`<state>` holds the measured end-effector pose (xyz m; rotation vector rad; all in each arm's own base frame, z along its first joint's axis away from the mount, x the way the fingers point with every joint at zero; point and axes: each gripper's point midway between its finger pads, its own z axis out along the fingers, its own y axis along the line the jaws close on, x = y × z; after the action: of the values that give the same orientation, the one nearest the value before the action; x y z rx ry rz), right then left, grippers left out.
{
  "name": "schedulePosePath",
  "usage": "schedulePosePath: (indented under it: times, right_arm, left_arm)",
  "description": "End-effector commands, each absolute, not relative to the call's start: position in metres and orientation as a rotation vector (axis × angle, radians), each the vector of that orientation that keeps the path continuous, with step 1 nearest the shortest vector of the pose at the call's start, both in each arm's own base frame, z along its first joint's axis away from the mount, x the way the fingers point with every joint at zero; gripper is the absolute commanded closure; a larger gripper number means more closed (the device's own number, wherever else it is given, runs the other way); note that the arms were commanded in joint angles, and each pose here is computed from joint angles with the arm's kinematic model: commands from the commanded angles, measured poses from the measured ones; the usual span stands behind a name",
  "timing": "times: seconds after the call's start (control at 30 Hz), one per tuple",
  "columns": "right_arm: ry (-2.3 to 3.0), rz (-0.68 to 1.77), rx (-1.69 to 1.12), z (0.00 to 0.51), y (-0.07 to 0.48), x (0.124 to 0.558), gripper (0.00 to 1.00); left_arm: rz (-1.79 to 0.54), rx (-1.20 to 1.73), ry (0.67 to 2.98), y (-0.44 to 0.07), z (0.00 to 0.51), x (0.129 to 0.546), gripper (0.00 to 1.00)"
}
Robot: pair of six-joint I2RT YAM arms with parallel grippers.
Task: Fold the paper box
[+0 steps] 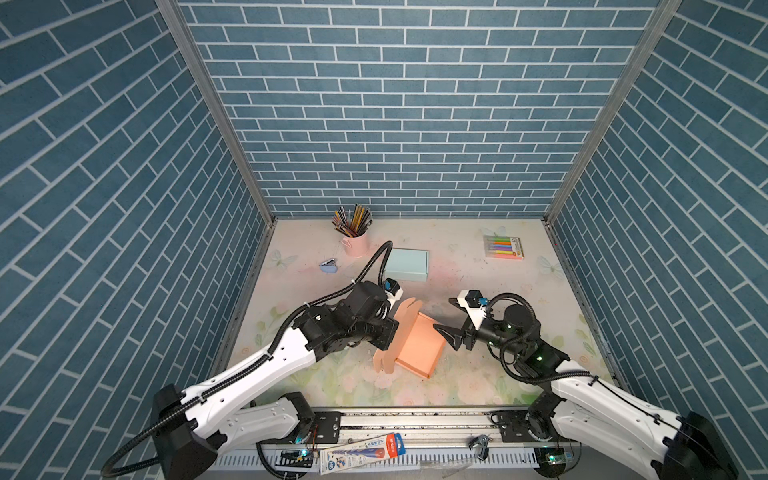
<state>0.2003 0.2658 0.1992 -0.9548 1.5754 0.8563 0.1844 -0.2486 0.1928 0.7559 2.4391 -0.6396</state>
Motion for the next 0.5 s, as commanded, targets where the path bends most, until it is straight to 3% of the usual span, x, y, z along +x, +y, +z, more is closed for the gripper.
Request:
schedulePosePath:
  times: [0.0, 0.47]
  right_arm:
    - [1.315, 0.841, -1.156, 0.219, 0.284, 0.196, 0.10]
    - [1.286, 0.986, -1.383, 0.190, 0.313, 0.200, 0.27]
  left_arm:
    - [-0.629, 0.915, 2.433, -0.250, 0.194, 0.176, 1.00]
    - [-0.605, 1.028, 2.413, -0.254, 0.193, 0.176, 1.00]
